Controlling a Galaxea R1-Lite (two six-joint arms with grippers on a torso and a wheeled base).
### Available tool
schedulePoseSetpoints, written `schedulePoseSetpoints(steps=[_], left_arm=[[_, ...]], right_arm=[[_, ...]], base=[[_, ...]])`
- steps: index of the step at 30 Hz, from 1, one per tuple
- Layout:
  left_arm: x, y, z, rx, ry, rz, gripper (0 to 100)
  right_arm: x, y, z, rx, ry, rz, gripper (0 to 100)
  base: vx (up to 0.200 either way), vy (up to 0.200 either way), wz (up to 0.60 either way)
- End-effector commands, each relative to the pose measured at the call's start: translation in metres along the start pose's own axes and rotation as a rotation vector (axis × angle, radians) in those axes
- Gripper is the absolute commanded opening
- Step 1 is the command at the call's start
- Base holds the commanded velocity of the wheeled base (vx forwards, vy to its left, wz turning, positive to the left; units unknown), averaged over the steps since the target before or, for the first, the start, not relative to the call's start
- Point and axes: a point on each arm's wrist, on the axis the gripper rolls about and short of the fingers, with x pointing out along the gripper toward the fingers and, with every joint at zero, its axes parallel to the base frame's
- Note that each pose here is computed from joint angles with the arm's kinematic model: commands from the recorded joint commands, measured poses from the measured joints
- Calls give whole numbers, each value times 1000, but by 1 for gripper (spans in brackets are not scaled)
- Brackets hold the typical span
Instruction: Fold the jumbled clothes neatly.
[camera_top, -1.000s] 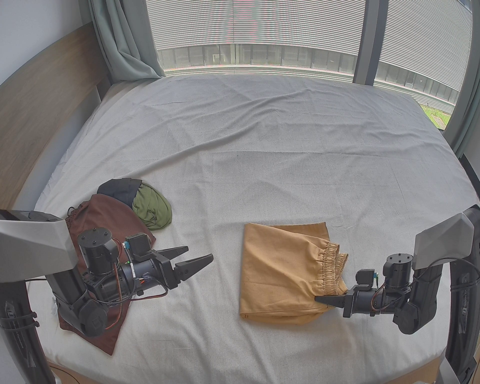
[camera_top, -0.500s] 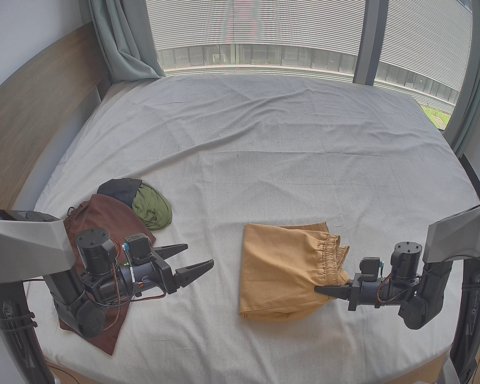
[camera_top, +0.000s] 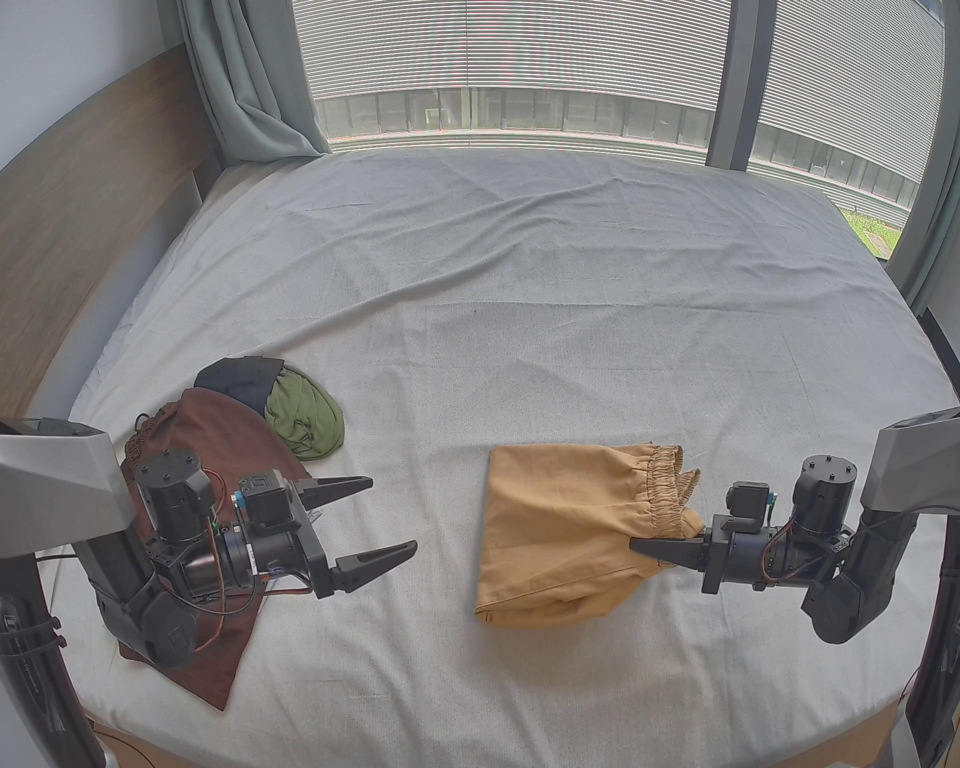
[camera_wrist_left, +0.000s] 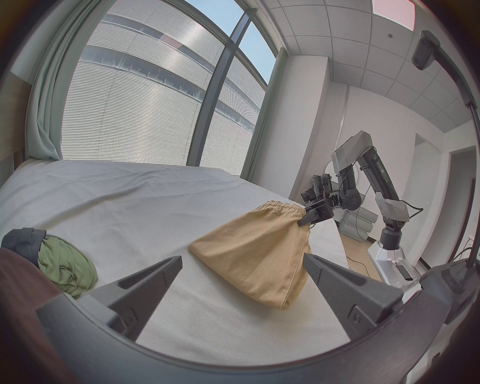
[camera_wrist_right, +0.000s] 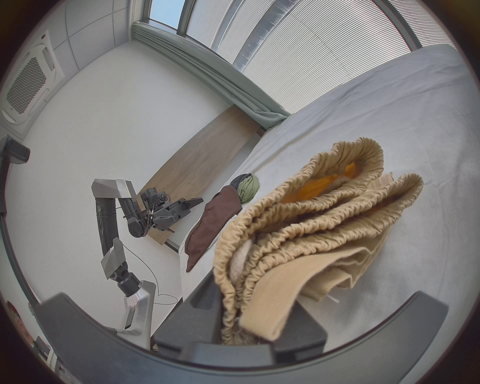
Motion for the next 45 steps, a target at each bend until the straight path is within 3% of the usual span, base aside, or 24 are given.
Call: schedulePoseSetpoints(steps=[1,22,40,45], left_arm=[[-3,7,2,21,-11,11,100],[-6,3,0,40,-1,-10,100],[-6,-1,3,47,-7,-17,100],[-7,-1,5,50,-10,-16,100]], right_arm=[[2,2,7,-23,-19,11,0],[13,12,52,-63,-111,107,0],[37,13,121,-33,-253,218,0],[42,6,129,-14,-267,229,0]], base=[[0,0,0],[0,0,0],[0,0,0],[0,0,0]])
